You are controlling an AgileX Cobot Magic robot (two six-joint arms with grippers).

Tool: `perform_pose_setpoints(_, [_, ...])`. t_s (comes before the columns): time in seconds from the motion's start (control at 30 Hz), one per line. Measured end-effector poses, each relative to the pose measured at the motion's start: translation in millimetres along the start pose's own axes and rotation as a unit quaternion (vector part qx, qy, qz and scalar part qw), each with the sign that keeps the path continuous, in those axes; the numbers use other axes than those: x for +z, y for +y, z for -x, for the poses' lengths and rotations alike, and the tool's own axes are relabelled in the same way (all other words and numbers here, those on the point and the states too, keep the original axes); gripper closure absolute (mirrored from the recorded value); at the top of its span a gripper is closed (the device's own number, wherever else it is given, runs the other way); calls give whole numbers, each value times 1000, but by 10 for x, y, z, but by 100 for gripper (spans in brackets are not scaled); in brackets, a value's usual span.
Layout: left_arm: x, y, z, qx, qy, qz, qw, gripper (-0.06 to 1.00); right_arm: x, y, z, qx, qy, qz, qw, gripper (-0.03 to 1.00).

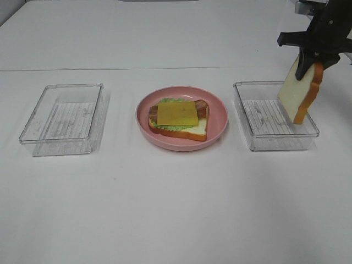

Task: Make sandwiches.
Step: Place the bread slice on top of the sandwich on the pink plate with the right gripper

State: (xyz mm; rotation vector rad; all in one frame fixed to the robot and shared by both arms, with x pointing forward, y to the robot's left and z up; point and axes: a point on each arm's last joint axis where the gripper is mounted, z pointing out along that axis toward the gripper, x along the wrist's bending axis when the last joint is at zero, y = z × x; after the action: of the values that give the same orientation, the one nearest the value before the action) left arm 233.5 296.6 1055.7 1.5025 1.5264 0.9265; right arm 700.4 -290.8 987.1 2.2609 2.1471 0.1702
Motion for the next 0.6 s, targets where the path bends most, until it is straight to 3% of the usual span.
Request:
perform_pose_setpoints(0.27, [0,0,0,0,0,0,1000,-3,-709,-171,-112,2,48,66,997,74])
perform_pose_setpoints(0.33, [0,0,0,0,0,0,1000,-3,-973,-310,-204,-3,97,97,990,74])
perform_pose_setpoints(0.37, [0,0,0,0,0,0,1000,-3,-973,-310,-204,-3,97,97,990,74])
perform_pose_setpoints(0.43, [0,0,0,0,0,0,1000,-3,-1217,-466,-333,-14,169,141,975,74])
perform_pose_setpoints(0.47, [0,0,0,0,0,0,1000,-3,-1261,-519,-376,-17,195,150,969,74])
perform_pose_setpoints(0.5, [0,0,0,0,0,0,1000,-3,-1261,-519,-376,-17,195,150,969,74])
perform_pose_setpoints(0.57, [0,0,0,0,0,0,1000,-3,-1312,-646,-481,-29,264,158,951,74])
perform_pose_setpoints(0.6, [0,0,0,0,0,0,1000,-3,-1312,-646,-481,-29,264,158,951,74])
